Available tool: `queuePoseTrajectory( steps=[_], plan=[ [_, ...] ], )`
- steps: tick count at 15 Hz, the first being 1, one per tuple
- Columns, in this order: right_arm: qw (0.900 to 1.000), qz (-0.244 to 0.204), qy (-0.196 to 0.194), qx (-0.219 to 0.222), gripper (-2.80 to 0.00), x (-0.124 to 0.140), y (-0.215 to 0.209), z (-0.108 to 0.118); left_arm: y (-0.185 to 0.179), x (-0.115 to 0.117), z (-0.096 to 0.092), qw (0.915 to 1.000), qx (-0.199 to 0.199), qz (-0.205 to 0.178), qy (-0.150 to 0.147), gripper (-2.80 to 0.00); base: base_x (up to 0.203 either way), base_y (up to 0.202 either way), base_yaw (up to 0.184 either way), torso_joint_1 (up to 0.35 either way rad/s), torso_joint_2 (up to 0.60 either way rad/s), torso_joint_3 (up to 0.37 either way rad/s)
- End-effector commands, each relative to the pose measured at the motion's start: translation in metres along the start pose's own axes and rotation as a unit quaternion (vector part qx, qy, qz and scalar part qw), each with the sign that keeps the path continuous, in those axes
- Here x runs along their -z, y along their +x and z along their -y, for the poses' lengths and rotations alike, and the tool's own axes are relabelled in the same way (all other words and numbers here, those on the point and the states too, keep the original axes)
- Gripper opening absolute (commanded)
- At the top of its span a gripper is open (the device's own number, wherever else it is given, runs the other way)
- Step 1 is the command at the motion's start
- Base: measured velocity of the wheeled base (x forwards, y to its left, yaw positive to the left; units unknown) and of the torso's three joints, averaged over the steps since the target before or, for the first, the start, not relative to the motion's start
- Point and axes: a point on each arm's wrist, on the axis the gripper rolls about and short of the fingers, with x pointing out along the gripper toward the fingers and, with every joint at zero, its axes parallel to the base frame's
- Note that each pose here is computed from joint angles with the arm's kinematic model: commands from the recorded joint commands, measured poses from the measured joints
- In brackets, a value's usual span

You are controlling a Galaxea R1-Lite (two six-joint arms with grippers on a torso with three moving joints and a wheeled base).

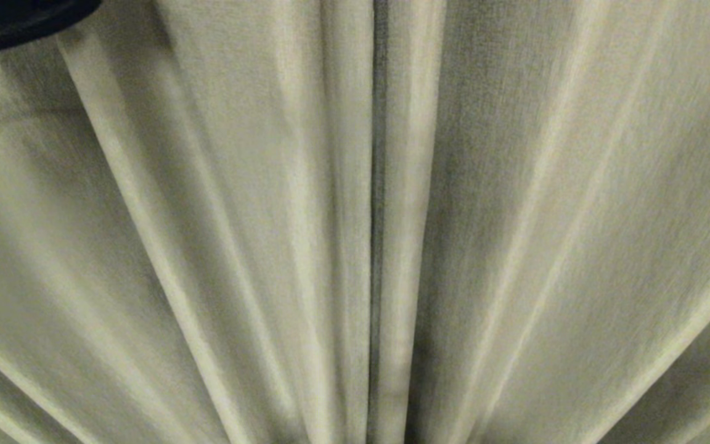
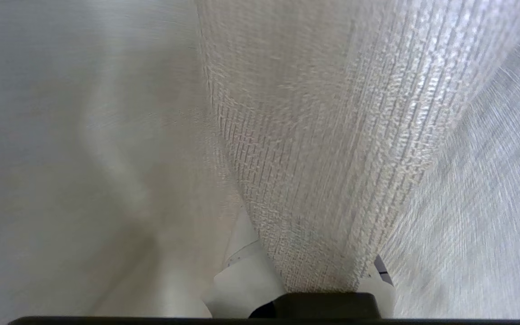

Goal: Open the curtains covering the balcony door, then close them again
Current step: Pull the outer curtains open on both sides

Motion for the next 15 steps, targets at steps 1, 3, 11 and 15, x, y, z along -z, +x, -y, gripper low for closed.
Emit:
queuePoseTrajectory(
  steps=[1,3,11,15],
  plan=[
    [1.0,-0.001,0.0,-0.001,-2.8,0.0,0.0,0.0,-0.004,-0.006,-0.011,0.9989,-0.045,0.016,0.0,-2.8,0.0,0.0,0.0,0.0,0.0,0.0],
    [1.0,-0.001,0.0,-0.001,-2.8,0.0,0.0,0.0,-0.003,-0.009,-0.023,0.9964,-0.081,0.025,0.006,-2.8,0.0,0.0,0.0,0.0,0.0,0.0],
    [1.0,-0.001,0.0,-0.001,-2.8,0.0,0.0,0.0,-0.006,-0.028,-0.085,0.9531,-0.293,0.073,0.022,-2.8,0.0,0.0,0.0,0.0,0.0,0.0],
    [1.0,-0.001,0.0,-0.001,-2.8,0.0,0.0,0.0,-0.007,-0.032,-0.113,0.926,-0.367,0.081,0.034,-2.8,0.0,0.0,0.0,0.0,0.0,0.0]
  ],
)
